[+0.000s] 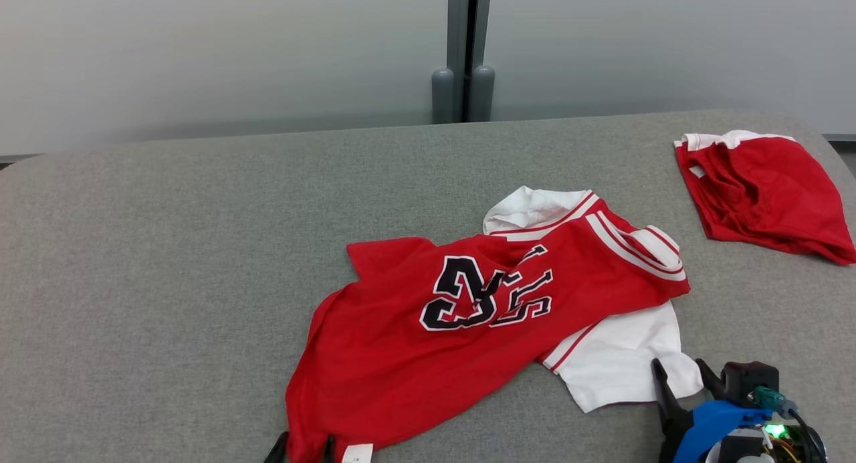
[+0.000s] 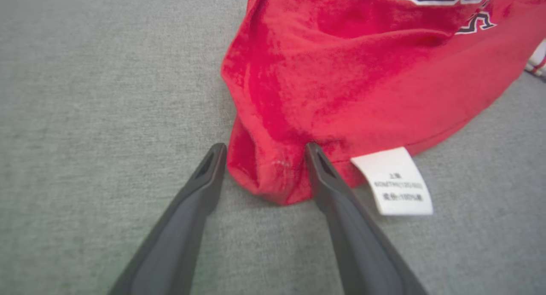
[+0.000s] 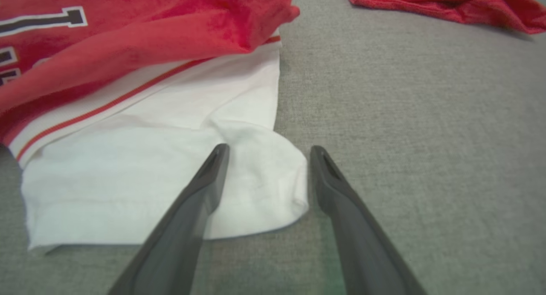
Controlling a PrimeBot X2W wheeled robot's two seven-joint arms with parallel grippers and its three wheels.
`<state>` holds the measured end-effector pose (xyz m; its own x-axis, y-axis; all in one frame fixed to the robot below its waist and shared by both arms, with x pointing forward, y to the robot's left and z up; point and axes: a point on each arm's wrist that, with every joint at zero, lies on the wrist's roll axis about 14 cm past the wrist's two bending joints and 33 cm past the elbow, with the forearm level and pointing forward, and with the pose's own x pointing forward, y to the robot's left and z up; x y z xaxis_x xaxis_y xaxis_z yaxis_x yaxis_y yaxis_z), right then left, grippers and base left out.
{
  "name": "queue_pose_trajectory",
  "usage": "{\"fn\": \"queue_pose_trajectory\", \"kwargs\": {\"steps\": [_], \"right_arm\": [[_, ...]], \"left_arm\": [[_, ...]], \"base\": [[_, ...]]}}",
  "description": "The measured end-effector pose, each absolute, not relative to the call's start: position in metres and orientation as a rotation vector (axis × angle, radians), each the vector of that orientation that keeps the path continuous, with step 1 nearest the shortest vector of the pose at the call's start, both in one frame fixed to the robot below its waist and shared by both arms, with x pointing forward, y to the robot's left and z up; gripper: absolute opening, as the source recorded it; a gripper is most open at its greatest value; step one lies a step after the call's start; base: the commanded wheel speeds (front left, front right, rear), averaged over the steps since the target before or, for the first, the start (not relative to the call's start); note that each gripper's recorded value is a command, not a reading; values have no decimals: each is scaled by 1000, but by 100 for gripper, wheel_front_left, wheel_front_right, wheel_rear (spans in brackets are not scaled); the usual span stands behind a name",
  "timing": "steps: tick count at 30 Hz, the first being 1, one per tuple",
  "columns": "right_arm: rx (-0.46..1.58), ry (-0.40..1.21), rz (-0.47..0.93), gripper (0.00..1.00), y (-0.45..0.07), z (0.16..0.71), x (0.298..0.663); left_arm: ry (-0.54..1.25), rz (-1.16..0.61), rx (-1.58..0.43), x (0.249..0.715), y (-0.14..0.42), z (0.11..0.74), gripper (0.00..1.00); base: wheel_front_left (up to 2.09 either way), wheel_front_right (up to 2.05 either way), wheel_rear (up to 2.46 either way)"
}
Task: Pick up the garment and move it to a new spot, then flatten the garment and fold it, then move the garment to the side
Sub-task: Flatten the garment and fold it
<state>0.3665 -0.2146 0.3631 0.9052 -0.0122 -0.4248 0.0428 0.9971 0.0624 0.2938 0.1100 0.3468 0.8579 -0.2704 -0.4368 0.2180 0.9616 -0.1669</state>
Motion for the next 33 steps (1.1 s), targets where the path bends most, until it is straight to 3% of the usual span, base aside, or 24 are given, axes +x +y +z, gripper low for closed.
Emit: {"fn": "queue_pose_trajectory", "kwargs": {"steps": [6, 7, 8, 15, 20, 33], "right_arm": [[79, 459, -7, 100, -206, 358, 369], [86, 461, -5, 67, -204, 358, 369], [94, 461, -2, 0, -201, 358, 369], [125, 379, 36, 0, -186, 378, 381], [150, 247, 54, 0, -183, 413, 404], [97, -178, 150, 0, -180, 575, 543]], "left_arm": [[480, -288, -142, 298, 98, 347, 99], [483, -289, -150, 297, 96, 346, 45], [488, -295, -157, 296, 94, 345, 0], [455, -302, -220, 307, 84, 356, 0], [323, -282, -281, 350, 86, 392, 0], [-48, -367, -337, 539, 82, 536, 0]], "base": [[0, 0, 0], [0, 0, 0], [0, 0, 0], [0, 0, 0], [0, 0, 0], [0, 0, 0]]}}
